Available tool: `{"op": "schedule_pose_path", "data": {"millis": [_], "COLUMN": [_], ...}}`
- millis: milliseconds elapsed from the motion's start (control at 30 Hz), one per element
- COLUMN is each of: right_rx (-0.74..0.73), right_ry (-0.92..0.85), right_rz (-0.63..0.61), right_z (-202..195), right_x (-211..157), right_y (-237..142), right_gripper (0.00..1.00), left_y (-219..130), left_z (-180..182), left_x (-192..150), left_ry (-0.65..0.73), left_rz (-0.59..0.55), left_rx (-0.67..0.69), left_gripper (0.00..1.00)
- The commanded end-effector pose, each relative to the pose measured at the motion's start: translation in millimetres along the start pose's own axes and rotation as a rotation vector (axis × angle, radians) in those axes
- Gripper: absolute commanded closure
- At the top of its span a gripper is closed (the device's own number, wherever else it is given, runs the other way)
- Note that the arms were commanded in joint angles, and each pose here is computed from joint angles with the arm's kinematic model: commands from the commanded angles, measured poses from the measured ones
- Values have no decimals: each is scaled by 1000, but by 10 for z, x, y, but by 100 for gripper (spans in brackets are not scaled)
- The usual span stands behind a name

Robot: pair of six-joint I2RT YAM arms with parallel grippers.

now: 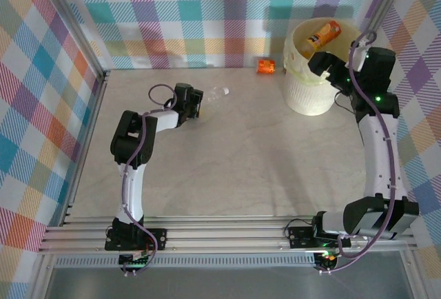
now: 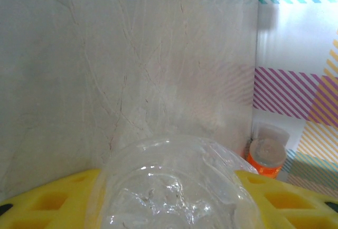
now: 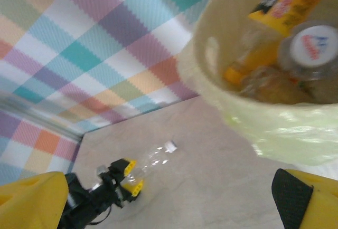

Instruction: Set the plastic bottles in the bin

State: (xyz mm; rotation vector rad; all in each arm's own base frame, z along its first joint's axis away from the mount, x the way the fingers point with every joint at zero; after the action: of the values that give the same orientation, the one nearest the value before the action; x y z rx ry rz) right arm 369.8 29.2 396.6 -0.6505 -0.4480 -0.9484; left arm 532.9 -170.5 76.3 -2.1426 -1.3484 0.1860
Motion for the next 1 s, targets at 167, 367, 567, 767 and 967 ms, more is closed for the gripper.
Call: {"op": "schedule_pose_path", "data": {"millis": [167, 367, 567, 767, 967], "right_rx": [281, 446, 570, 602, 602], "right_ry": [-215, -482, -698, -951, -1153], "right_rz": [11, 115, 239, 322, 436], "right_z": [483, 752, 862, 907, 982], "right_x": [-296, -799, -1262, -1665, -2124], "right_y": [-19, 10, 87, 193, 297], "right_gripper": [0, 1, 0, 0, 0], "left_y": [-599, -1279, -2046, -2651, -2950], "left_z": [-487, -875, -1194, -1361, -1448], "left_x": [-53, -252, -541, -788, -1004], "left_ry": [225, 545, 869, 1031, 1087], "left_rz": [67, 113, 168, 293, 369], "left_rx": [-107, -193, -279, -418, -532], "left_gripper": [55, 56, 56, 55, 54]}}
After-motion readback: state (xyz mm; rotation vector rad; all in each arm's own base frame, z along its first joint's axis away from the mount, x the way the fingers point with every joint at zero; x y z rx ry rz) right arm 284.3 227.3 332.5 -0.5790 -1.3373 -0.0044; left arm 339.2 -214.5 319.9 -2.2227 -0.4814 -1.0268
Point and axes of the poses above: each hand's point on the last joint's axis, 136 mm out from that joint toward the fingers, its own y axis out along the fingers, its own z axis along the line the jaws close on, x = y × z, the point moved 4 cm from there along -y, back along the fingers, and after that the axes turned 12 degrees about y, right-handed, at the moved point
